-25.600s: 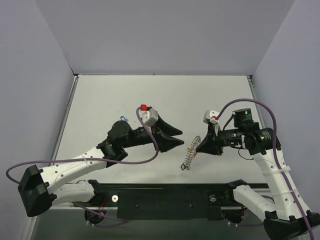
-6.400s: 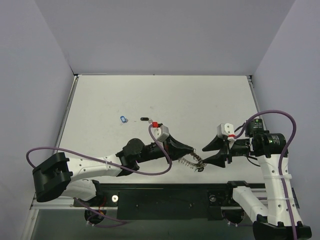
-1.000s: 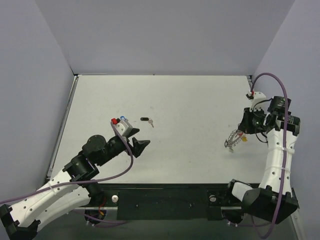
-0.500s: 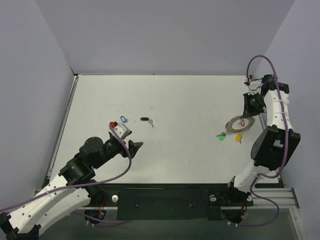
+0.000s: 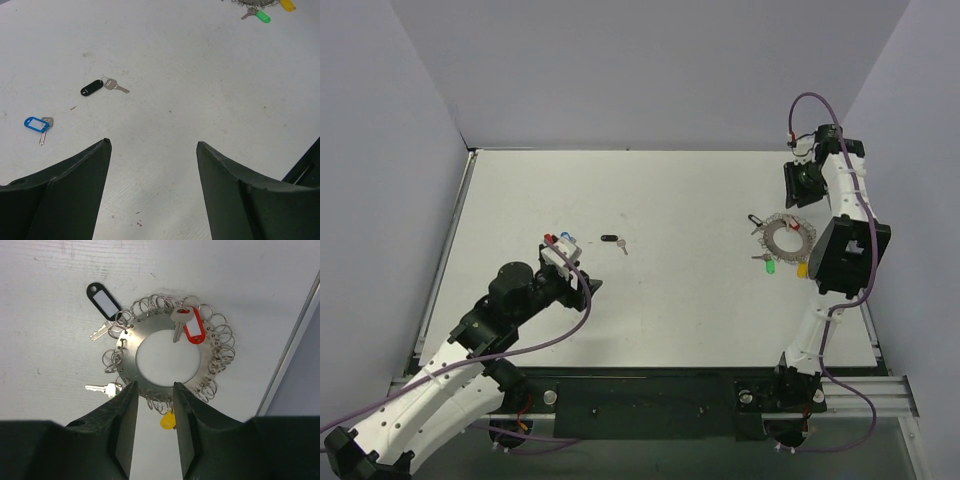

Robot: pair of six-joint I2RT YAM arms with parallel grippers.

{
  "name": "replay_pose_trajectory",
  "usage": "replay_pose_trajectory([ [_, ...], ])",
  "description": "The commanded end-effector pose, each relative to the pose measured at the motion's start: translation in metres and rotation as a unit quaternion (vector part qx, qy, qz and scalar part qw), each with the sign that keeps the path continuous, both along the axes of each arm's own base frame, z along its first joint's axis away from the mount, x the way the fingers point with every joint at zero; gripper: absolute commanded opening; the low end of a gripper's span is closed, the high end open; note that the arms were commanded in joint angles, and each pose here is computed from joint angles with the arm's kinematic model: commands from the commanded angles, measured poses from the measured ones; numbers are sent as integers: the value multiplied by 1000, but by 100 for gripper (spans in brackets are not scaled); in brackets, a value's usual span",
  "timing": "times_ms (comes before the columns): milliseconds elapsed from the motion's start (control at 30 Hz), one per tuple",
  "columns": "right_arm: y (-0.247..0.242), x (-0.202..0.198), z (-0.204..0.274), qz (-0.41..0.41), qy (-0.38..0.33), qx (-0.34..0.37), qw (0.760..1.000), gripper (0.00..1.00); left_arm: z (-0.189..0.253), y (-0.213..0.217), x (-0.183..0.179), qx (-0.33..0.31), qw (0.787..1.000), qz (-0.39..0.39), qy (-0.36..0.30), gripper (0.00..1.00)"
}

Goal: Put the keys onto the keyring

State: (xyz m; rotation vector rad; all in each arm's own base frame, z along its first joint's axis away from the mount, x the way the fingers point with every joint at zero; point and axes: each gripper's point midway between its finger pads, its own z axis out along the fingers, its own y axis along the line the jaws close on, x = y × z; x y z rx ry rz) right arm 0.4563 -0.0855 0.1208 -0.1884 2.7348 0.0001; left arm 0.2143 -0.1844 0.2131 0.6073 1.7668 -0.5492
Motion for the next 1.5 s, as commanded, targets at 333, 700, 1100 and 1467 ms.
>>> replay_pose_trajectory([
  [333,62,-98,109,28,-224,114,967,44,41,20,35,-172,984,46,34,88],
  [700,52,-222,183,-125,-381,127,907,98,86,20,49,-264,954,86,111,94],
  [1100,53,-267,199,-261,-384,141,875,97,100,30,17,-240,962,81,105,94],
  [1467,52,-265,187,-293,-368,162,868,97,106,40,-2,-235,963,93,99,94],
])
